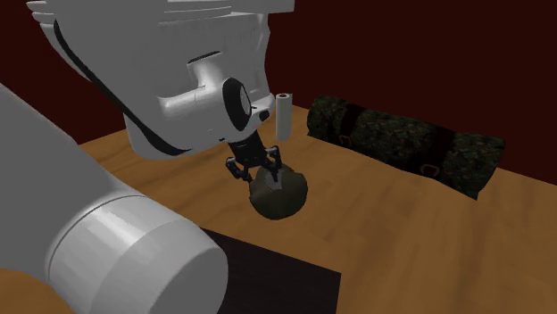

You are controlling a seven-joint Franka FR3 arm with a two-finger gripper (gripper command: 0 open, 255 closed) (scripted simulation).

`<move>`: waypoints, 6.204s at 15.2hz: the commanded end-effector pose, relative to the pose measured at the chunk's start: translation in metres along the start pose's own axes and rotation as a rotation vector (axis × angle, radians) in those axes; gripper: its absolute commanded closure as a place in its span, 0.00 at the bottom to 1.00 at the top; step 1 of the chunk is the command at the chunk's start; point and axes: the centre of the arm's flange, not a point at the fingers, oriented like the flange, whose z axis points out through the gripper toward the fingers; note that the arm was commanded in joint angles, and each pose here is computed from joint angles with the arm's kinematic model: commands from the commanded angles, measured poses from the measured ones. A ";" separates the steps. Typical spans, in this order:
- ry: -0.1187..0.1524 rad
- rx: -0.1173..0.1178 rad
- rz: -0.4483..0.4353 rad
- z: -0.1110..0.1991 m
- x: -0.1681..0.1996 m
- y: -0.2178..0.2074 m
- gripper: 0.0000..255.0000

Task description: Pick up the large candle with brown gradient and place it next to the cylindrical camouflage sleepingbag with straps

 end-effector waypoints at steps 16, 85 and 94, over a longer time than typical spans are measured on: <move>0.001 0.001 0.000 -0.087 0.006 0.025 1.00; 0.001 0.001 0.000 0.028 0.089 0.222 1.00; 0.001 0.001 0.000 0.074 0.085 0.208 1.00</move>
